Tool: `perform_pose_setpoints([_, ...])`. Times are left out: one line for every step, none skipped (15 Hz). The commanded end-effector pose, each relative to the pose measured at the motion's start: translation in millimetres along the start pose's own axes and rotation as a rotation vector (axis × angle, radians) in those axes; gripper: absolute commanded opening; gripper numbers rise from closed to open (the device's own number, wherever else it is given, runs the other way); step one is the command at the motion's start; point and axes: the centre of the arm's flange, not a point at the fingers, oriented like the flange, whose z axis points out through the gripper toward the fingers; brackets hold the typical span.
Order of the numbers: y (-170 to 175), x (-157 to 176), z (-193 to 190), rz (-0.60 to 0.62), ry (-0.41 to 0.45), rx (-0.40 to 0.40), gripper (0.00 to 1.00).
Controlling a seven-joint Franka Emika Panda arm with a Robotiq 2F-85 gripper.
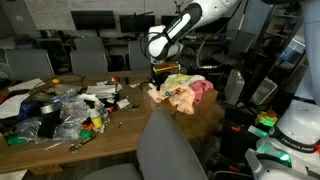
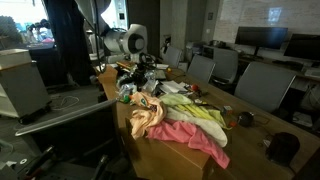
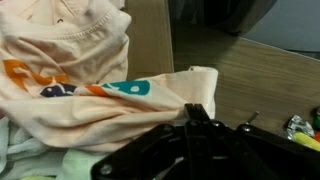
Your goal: Remove all the clothes from the top of the box and hang them on the chair
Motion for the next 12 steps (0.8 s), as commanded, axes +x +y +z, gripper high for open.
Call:
perform_pose_setpoints([1, -40, -82, -0.026, 0.062, 0.026, 0.01])
perform_pose_setpoints([-2, -46, -101, -0.044, 0.090, 0.035, 0.01])
perform_pose_setpoints([-4, -53, -122, -0.059, 0.112, 0.043, 0.01])
perform_pose_setpoints([-6, -62, -143, -0.075, 0.130, 0.055, 0.01])
perform_pose_setpoints([-8, -70, -165, -0.088, 0.152, 0.065, 0.01])
perform_pose_setpoints([-9, -79, -187, -0.105, 0.171, 0.076, 0.01])
perform_pose_setpoints([-10, -89, -209, -0.121, 0.185, 0.083, 0.01])
perform_pose_setpoints([-12, -99, -230, -0.136, 0.203, 0.091, 0.01])
perform_pose_setpoints([-12, -111, -252, -0.147, 0.220, 0.093, 0.01])
perform_pose_setpoints([-13, -122, -272, -0.163, 0.237, 0.097, 0.01])
perform_pose_setpoints([-14, -132, -291, -0.175, 0.258, 0.101, 0.01])
perform_pose_setpoints([-14, -145, -309, -0.188, 0.274, 0.106, 0.01])
